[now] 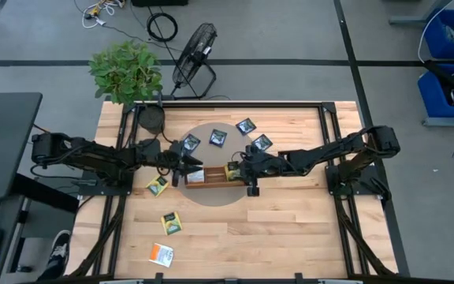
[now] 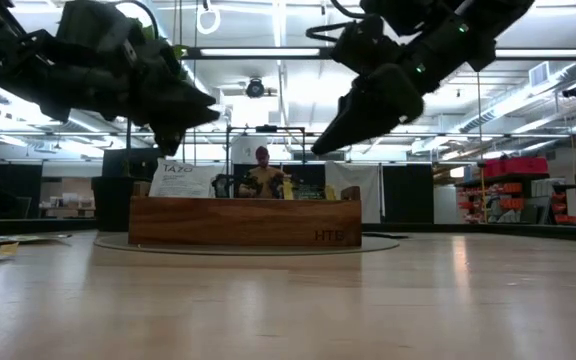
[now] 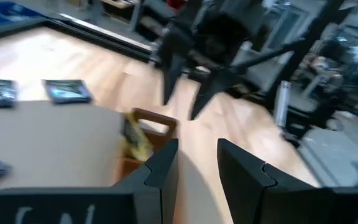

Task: Pick & Place Tea
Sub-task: Put the bottom yellow tea bag into the right compartment of the wooden organizer

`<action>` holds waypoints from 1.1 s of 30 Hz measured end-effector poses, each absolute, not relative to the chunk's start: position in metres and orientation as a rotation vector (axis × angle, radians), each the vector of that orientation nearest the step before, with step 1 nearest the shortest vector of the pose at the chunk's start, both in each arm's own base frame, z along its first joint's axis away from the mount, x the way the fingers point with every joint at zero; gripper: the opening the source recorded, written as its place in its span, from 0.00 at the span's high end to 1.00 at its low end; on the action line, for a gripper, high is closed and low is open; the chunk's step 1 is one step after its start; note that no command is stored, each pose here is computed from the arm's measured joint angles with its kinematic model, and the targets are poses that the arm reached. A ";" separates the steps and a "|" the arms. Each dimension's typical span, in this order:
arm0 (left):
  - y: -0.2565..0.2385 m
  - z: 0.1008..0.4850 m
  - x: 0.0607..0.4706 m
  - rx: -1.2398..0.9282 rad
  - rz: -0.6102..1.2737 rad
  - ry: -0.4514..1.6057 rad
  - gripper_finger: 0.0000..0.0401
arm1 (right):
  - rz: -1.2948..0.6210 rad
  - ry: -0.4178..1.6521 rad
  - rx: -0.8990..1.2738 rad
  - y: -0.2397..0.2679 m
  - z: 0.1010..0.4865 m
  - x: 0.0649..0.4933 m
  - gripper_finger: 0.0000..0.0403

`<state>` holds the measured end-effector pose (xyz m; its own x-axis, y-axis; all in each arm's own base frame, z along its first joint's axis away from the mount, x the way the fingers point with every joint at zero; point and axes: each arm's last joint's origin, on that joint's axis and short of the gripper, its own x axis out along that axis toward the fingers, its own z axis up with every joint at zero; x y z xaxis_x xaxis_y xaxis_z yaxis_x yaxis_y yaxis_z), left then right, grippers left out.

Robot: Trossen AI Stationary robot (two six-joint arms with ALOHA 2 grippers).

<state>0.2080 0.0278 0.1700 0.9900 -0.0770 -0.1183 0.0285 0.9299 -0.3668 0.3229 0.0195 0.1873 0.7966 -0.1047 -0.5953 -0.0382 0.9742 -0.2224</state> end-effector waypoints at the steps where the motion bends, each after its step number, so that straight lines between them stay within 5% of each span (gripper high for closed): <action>1: 0.027 0.172 0.207 -0.386 -0.062 0.124 0.71 | -0.028 0.645 -0.228 0.020 0.185 0.321 0.56; 14: 0.012 0.191 0.233 -0.369 -0.021 0.397 0.71 | 0.017 0.440 -0.146 0.022 0.186 0.294 0.57; 33: -0.084 0.197 0.216 -0.429 -0.254 0.822 0.71 | 0.064 0.391 -0.126 0.035 0.170 0.269 0.57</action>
<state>0.2164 -0.0842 0.1966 0.6576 -0.3798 -0.6506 0.0539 0.8851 -0.4623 0.2687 0.0354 0.1701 0.9225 0.0379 -0.3842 -0.0867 0.9901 -0.1104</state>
